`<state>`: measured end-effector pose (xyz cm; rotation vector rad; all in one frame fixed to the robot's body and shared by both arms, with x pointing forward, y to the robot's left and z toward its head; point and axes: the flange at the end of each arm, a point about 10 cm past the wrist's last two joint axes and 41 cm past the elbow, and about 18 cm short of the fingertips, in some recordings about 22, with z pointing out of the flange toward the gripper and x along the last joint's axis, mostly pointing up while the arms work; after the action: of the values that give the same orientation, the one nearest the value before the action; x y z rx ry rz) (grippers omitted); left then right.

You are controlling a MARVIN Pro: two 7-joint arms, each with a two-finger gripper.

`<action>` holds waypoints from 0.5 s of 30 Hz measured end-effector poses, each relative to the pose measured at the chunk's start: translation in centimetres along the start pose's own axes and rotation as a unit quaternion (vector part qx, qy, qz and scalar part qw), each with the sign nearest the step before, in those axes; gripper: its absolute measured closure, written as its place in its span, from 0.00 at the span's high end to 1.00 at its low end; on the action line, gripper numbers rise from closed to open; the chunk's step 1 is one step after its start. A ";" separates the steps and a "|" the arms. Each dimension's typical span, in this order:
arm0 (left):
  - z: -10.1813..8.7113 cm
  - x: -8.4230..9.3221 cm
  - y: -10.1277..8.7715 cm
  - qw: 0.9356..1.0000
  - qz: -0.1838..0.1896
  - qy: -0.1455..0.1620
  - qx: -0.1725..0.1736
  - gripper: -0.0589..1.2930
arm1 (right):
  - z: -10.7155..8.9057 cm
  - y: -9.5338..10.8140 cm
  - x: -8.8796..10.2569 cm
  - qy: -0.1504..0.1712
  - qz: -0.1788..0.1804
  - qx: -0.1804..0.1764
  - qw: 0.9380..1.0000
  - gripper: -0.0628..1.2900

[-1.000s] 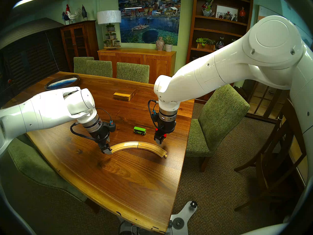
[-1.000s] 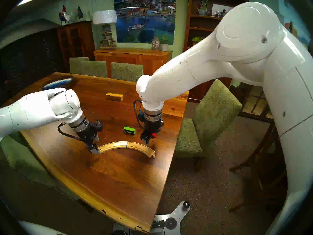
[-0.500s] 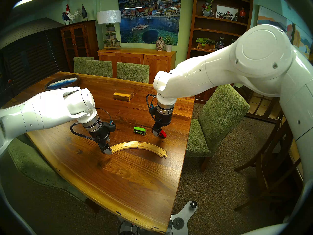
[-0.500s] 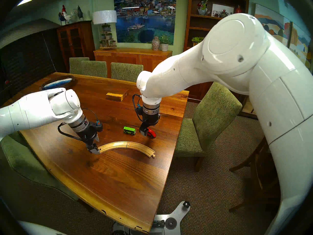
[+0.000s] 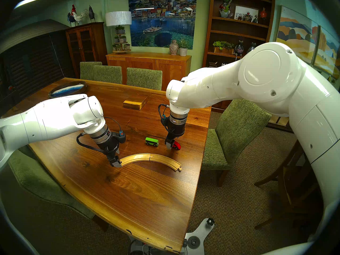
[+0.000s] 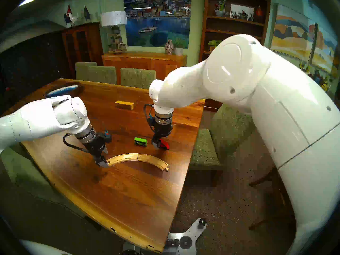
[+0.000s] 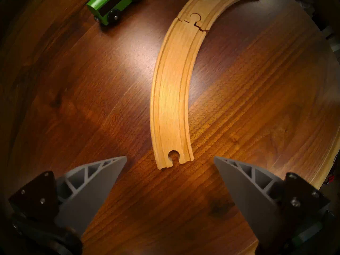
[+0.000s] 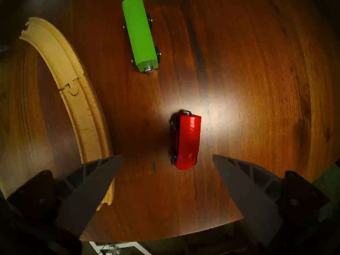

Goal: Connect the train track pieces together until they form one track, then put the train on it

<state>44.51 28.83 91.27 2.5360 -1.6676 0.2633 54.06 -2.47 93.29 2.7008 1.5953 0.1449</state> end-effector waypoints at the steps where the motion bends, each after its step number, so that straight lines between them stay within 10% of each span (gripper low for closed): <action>1: 0.0 0.0 0.0 1.000 0.000 0.000 0.000 0.98 | 0.1 0.0 0.0 -0.001 -0.001 0.002 1.000 0.96; 15: 0.0 0.0 0.0 1.000 0.000 0.000 0.000 0.98 | 1.5 0.5 0.8 -0.017 -0.013 0.018 1.000 0.96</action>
<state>44.53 28.82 91.29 2.5362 -1.6673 0.2644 55.01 -1.96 91.90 2.6920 1.6391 0.0707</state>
